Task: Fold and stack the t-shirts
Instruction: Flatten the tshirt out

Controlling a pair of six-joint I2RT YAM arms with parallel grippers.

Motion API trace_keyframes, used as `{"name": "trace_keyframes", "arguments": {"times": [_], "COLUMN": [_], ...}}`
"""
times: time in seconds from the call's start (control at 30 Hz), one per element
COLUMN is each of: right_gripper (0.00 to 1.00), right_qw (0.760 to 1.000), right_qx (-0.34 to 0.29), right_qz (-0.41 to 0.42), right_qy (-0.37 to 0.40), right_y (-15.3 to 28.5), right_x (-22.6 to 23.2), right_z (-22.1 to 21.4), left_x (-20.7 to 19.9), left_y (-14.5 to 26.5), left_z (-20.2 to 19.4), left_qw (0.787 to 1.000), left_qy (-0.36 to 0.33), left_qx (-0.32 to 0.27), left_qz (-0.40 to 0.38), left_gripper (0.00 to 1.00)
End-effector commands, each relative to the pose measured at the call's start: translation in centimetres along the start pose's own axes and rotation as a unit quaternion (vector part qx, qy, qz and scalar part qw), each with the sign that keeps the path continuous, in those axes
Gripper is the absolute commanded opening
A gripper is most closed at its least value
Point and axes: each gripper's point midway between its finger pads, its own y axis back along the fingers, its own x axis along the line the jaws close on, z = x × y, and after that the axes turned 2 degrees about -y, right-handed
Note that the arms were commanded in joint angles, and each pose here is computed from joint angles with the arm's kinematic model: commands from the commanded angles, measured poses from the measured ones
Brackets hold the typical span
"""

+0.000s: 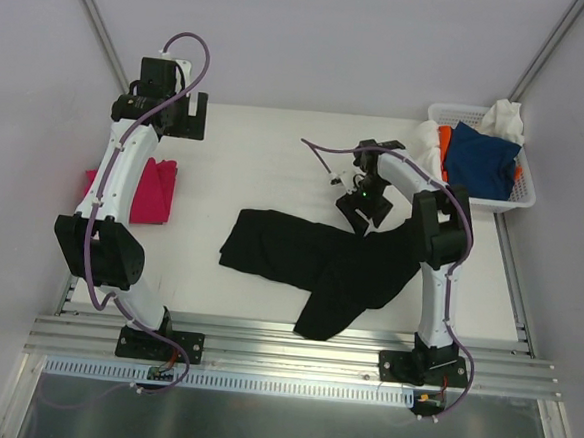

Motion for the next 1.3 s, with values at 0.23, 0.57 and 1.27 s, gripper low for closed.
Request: {"name": "trace_keyframes", "arguments": {"times": [0.23, 0.57, 1.27], "right_gripper": [0.59, 0.12, 0.02], "right_qw": [0.999, 0.987, 0.946], "right_qx": [0.032, -0.035, -0.236], "right_qz": [-0.034, -0.153, -0.221], "right_qy": [0.019, 0.043, 0.029], "right_y": [1.0, 7.1, 23.1], "right_x": [-0.2, -2.2, 4.2], "right_z": [-3.2, 0.6, -0.9], "left_x": [-0.6, 0.0, 1.2], "left_y": [1.2, 2.2, 4.2], "left_z": [1.1, 0.9, 1.6], "left_qw": [1.0, 1.0, 0.998], "left_qy": [0.0, 0.002, 0.036], "left_qx": [-0.021, -0.026, -0.053], "left_qz": [-0.013, 0.002, 0.01], "left_gripper": [0.99, 0.99, 0.99]}}
